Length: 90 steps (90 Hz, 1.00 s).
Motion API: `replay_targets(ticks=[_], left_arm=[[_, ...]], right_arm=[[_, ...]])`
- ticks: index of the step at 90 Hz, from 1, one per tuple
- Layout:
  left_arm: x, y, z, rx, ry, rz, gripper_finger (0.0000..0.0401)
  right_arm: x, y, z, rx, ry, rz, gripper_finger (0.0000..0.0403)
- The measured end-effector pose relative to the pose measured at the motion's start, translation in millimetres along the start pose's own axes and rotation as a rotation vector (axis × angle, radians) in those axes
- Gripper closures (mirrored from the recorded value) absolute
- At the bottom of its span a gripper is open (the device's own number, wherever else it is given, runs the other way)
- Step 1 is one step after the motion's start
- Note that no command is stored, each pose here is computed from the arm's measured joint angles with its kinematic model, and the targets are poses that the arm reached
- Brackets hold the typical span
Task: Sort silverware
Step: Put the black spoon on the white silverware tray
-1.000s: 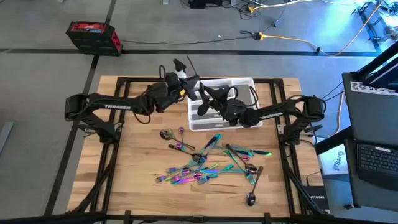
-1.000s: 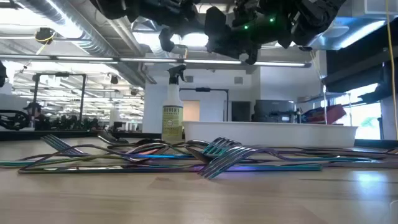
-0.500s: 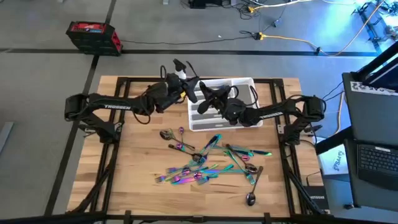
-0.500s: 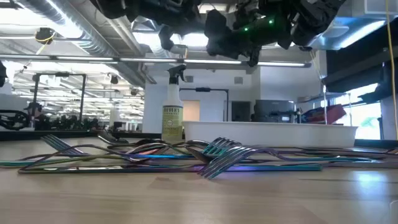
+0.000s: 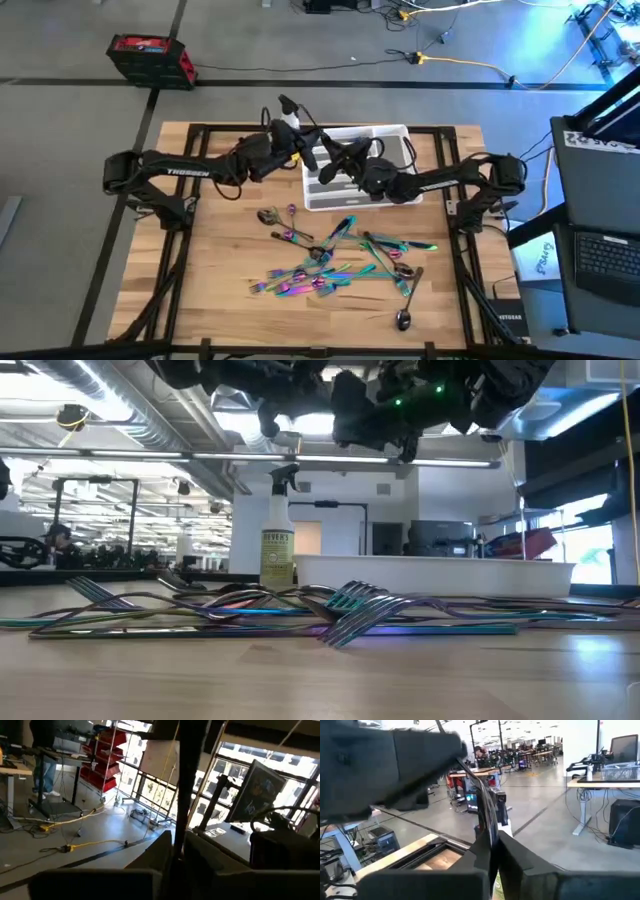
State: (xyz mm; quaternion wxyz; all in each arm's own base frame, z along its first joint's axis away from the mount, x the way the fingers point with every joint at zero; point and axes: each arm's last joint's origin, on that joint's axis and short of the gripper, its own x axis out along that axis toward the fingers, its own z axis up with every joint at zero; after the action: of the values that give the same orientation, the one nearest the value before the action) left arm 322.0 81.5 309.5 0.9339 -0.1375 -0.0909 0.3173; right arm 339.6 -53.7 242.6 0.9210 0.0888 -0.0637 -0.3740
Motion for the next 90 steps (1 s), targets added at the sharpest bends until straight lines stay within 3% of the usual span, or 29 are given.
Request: replay_targets(ticks=[32,46,68,90], left_arm=[[-10.2,2.5,20.8,0.051,-0.042,0.014,0.0292],[-18.3,3.1,26.7,0.198,0.014,-0.04,0.0286],[-40.8,9.1,27.3,0.428,0.264,-0.301,0.0285],[-57.6,20.7,-5.1,0.507,0.677,-0.535,0.0285]], right_arm=[[-14.1,-8.2,37.3,-0.092,-0.045,-0.097,0.0403],[-20.0,-24.8,57.5,-0.166,-0.01,-0.143,0.0403],[-11.9,-75.4,76.8,-0.181,0.217,-0.072,0.0403],[20.4,-116.4,81.4,-0.163,0.58,0.206,0.0403]])
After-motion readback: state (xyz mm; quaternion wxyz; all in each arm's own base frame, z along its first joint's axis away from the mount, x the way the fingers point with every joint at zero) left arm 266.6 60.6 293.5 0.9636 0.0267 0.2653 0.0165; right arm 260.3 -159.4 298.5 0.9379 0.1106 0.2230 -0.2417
